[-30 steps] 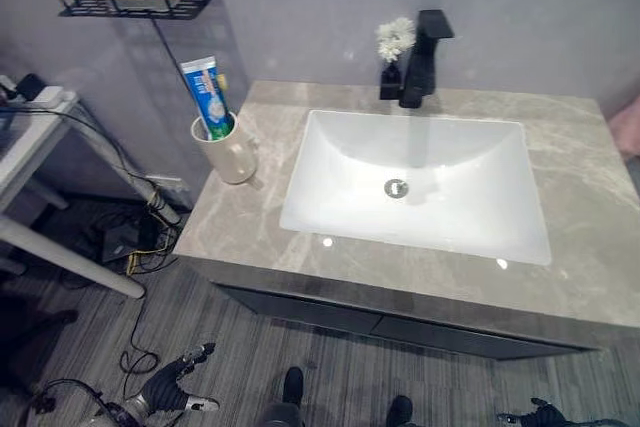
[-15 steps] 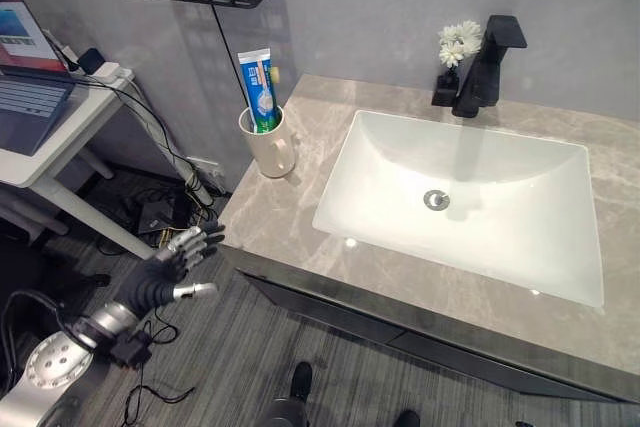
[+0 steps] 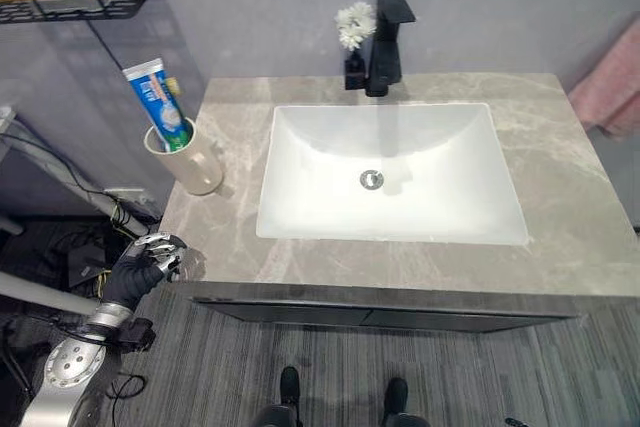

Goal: Put brush and paste in cup on sink, flatten towel.

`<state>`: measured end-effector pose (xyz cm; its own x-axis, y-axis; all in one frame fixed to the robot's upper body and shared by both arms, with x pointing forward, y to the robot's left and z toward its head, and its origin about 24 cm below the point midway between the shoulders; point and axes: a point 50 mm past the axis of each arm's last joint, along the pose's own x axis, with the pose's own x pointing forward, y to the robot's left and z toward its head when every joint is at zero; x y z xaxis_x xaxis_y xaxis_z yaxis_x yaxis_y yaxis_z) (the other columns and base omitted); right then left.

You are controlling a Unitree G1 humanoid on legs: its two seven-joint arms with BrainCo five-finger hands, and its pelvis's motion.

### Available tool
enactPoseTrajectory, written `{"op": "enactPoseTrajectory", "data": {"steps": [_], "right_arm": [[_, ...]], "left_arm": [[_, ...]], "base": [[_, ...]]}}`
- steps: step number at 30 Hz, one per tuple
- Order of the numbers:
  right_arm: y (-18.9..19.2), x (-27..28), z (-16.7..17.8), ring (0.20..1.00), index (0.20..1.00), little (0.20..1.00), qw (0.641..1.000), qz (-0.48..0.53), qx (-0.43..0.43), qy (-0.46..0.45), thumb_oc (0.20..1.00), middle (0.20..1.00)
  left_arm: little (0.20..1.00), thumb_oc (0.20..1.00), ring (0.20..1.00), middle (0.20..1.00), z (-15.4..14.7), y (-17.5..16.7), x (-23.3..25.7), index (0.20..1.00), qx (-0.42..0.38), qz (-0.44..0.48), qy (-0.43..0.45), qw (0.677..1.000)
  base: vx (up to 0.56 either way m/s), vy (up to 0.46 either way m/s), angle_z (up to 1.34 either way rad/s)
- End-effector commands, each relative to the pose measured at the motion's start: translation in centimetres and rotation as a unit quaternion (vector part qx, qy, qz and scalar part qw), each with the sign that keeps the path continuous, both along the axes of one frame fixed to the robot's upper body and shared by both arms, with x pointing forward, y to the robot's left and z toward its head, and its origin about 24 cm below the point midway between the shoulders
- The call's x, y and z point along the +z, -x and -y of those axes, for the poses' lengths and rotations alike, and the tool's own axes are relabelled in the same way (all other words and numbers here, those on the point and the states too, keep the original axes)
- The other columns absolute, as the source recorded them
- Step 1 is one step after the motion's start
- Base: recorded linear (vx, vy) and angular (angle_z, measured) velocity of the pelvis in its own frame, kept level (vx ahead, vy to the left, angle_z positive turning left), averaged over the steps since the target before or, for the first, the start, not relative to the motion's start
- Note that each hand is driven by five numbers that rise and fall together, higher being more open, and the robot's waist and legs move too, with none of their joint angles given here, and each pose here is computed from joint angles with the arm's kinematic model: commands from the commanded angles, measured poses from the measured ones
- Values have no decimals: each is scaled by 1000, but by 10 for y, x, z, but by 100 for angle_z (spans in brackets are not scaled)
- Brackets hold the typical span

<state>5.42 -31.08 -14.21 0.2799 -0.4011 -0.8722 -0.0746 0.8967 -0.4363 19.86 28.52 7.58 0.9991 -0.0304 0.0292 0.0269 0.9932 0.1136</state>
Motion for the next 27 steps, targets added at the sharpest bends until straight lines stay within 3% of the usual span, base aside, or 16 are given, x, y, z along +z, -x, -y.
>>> {"op": "enactPoseTrajectory", "data": {"steps": [1,15,27], "right_arm": [[-6,0,-2,1000,1000,1000,1000,-3,22,9,1000,1000],[-7,1,0,1000,1000,1000,1000,5,5,8,1000,1000],[-28,7,0,1000,1000,1000,998,62,-10,-5,1000,1000]], "left_arm": [[200,200,200,200,-8,-6,32,200,13,80,-47,996],[200,200,200,200,-25,-8,33,200,73,85,-103,988],[200,200,200,200,-16,-24,36,200,100,112,-128,980]], "base": [[-11,39,-18],[0,17,-10],[0,0,-1]]}}
